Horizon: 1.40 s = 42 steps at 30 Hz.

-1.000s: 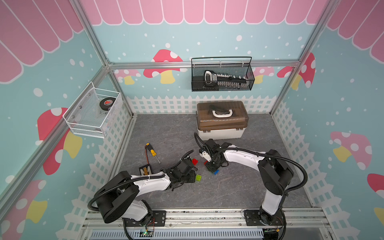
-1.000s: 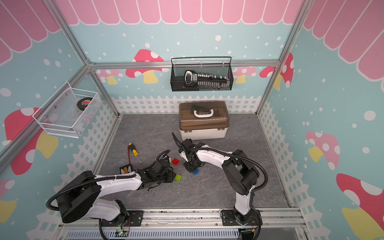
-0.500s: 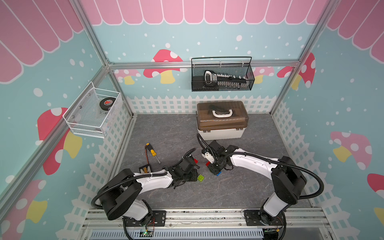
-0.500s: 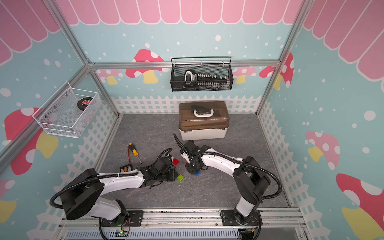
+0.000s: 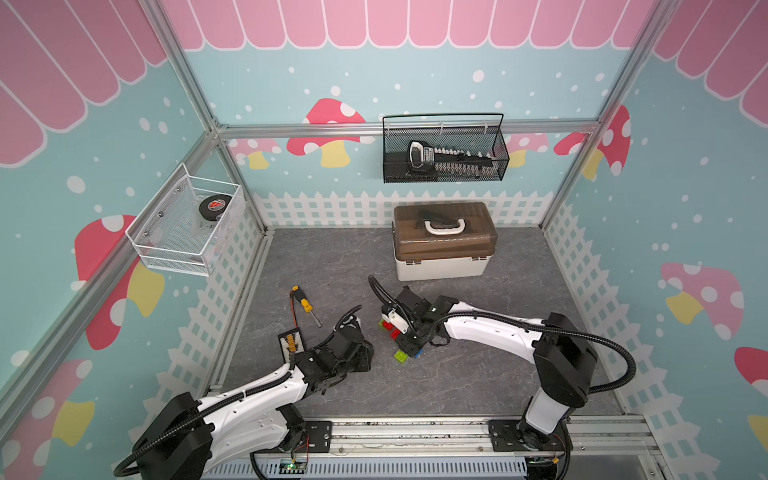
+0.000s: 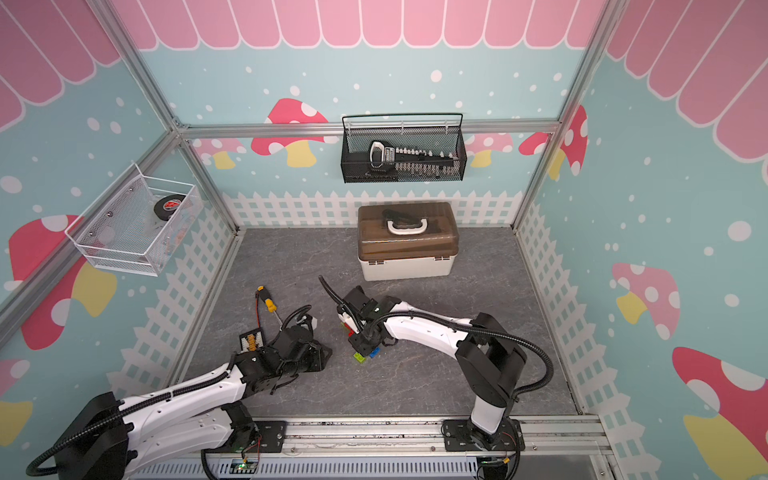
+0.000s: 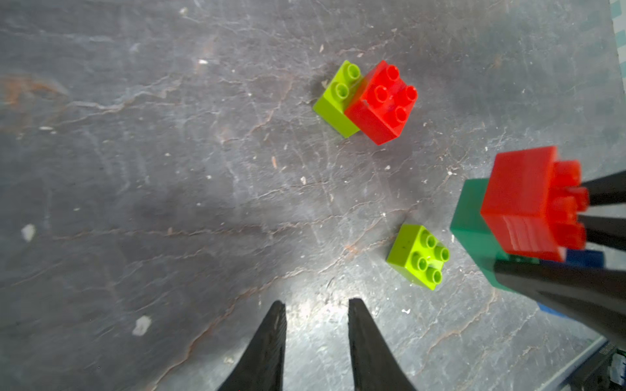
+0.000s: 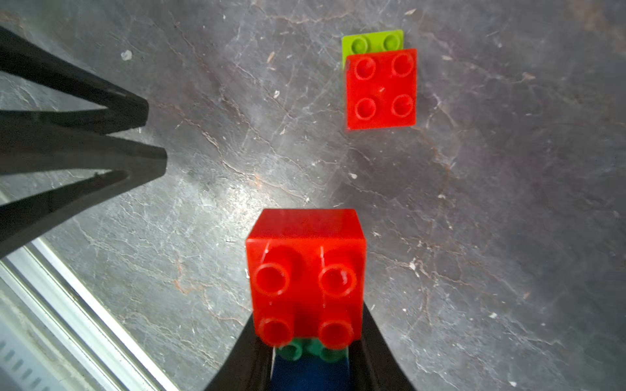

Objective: Assemble the letter y with lego
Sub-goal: Assemble the lego brick with the lego brick.

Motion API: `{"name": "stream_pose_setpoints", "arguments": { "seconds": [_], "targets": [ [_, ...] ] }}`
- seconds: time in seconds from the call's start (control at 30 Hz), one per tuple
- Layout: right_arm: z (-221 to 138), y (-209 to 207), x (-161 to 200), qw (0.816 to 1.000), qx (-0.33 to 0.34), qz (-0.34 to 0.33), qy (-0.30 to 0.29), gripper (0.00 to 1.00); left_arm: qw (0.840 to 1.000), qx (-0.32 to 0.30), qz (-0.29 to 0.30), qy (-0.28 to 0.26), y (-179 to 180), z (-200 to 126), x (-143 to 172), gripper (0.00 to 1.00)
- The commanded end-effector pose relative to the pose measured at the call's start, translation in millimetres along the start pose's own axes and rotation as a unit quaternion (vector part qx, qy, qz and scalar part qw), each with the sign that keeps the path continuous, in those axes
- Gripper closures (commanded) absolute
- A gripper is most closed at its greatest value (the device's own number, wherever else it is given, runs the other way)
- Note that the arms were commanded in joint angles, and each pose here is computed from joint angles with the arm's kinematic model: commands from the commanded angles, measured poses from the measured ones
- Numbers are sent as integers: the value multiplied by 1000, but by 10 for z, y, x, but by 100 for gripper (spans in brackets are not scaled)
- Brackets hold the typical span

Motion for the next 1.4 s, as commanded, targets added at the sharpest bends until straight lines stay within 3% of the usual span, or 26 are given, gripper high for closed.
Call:
{"name": "stream_pose_setpoints", "arguments": {
  "seconds": [0.0,0.67,1.37],
  "targets": [
    [62,82,-22,1000,3,6,7,80,999,-26,-18,7,94,-14,69,67],
    [268,144,114,999,7,1,45,81,999,-22,-22,14,110,49,110,66],
    [530,105,187,992,58,7,110,82,999,-23,-27,12,144,39,144,66]
  ]
}}
Point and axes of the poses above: each gripper's point midway between its finger pads, its own z axis out along the fingers, its own y axis along the line the jaws close on, x = y × z, the point moved 10 cm from there along -z, back along the fingers, and after that the axes turned 12 degrees about z, right-handed, at the moved point
